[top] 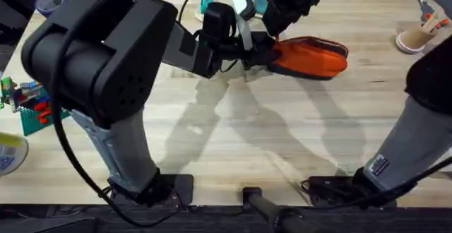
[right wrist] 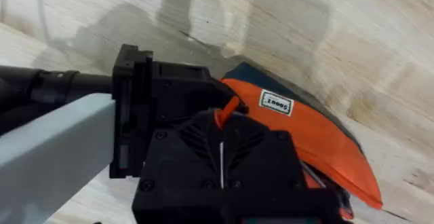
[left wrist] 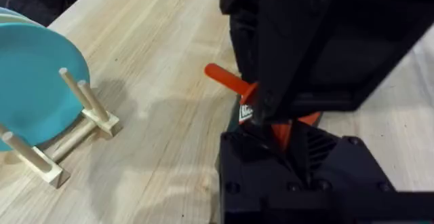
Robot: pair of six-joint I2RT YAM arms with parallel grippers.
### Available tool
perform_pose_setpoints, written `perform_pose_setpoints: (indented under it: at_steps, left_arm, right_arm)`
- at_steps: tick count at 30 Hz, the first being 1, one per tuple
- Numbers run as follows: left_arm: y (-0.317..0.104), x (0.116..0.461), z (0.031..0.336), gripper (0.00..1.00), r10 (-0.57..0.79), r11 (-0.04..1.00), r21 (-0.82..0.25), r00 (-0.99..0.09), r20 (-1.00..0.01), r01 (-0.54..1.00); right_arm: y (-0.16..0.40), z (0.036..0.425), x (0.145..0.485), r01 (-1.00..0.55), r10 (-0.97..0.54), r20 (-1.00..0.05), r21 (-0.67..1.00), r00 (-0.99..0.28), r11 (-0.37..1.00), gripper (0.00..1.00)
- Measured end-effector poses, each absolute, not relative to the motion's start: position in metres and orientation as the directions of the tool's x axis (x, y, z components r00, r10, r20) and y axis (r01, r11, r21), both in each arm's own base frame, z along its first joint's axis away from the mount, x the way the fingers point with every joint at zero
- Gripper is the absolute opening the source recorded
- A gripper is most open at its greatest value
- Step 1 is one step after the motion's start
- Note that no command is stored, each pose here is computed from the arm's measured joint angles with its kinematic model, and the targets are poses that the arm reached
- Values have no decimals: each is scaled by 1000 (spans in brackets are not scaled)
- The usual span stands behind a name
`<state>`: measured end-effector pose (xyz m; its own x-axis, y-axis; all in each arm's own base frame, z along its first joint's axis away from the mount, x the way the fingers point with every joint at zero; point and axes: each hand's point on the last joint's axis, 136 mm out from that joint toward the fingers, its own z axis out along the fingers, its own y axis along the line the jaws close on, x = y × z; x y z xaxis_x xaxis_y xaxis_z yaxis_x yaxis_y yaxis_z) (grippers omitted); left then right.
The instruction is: Unzip the bag, pick up the pens from the table one at a time and place them inside, then zip the bag closed.
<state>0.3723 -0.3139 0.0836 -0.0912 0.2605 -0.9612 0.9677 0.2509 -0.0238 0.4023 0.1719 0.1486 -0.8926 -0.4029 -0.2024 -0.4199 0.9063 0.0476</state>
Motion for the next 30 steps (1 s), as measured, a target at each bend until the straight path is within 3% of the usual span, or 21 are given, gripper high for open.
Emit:
perform_pose_setpoints:
  at_steps: [16,30]
  left_arm:
    - [-314,372,83,43,261,251,-24,-92,-961,968]
    - [-315,371,84,43,261,247,-25,-91,-961,969]
  right_arm:
    - [165,147,396,-421,-411,-166,27,-896,907,32]
    - [143,145,387,-325,-329,-103,-57,-939,944,33]
